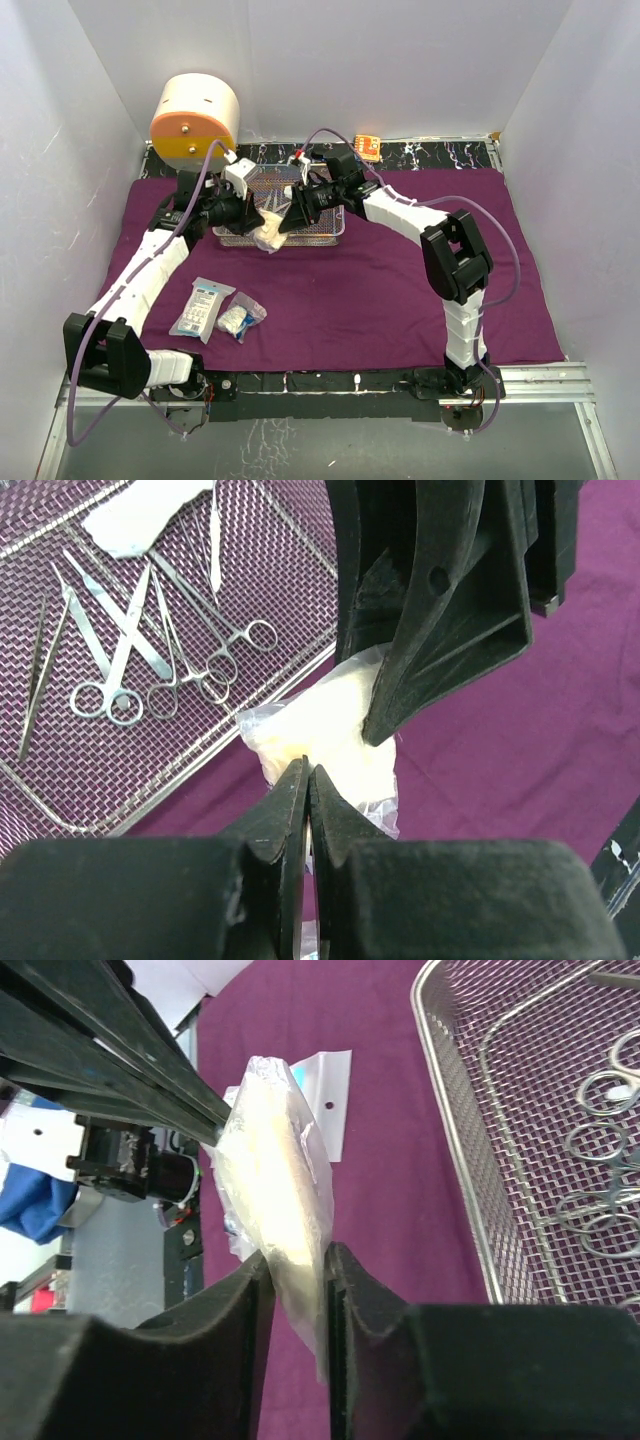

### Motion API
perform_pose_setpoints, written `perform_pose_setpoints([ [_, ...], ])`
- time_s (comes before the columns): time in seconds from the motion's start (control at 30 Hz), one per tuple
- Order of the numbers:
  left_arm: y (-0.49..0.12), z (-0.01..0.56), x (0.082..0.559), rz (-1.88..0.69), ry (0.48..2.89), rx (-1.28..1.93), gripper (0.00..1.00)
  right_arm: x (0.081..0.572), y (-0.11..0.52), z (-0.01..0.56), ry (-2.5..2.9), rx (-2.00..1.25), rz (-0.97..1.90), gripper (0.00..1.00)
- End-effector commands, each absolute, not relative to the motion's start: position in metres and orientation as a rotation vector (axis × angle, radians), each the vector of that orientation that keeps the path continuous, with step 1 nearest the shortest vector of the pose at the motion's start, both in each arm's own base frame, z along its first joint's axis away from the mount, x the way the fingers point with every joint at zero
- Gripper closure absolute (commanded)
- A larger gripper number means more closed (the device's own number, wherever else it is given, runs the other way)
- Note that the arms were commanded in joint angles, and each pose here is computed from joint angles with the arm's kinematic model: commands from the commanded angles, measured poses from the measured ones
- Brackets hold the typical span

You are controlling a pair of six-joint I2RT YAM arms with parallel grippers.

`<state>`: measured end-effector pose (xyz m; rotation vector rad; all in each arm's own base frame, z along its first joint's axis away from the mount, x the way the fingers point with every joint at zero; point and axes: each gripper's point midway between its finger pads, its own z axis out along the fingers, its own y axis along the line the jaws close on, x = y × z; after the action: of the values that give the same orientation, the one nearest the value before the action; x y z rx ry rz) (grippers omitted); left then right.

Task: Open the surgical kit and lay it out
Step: Place the medical item in the surgical kit.

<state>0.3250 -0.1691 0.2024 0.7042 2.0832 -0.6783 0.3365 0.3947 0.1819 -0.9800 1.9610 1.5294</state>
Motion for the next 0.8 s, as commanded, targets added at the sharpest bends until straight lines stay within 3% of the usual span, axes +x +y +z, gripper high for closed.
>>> perform_pose_setpoints([
  [0.0, -0.167, 0.204, 0.309, -0.681, 2.078, 0.721, 1.00, 0.329, 0.411, 0.212, 1.806, -1.077, 1.598, 0.82],
  [0.07, -0.163, 0.200, 0.304, -0.663, 2.101, 0.728, 1.00, 0.324, 0.412, 0.207, 1.813, -1.088, 1.599, 0.89],
  [0.23, -0.137, 0.204, 0.302, -0.487, 2.157, 0.697, 0.51, 0.288, 0.422, 0.183, 1.848, -1.177, 1.557, 0.94],
  [0.37, -0.102, 0.229, 0.312, -0.256, 2.108, 0.580, 0.30, 0.241, 0.434, 0.161, 1.869, -1.262, 1.587, 0.95],
  [0.53, -0.042, 0.250, 0.330, -0.117, 2.100, 0.303, 0.23, 0.196, 0.456, 0.153, 1.849, -1.318, 1.658, 0.96],
  [0.77, -0.003, 0.262, 0.341, -0.083, 2.097, 0.099, 0.21, 0.179, 0.490, 0.142, 1.892, -1.321, 1.724, 0.97],
])
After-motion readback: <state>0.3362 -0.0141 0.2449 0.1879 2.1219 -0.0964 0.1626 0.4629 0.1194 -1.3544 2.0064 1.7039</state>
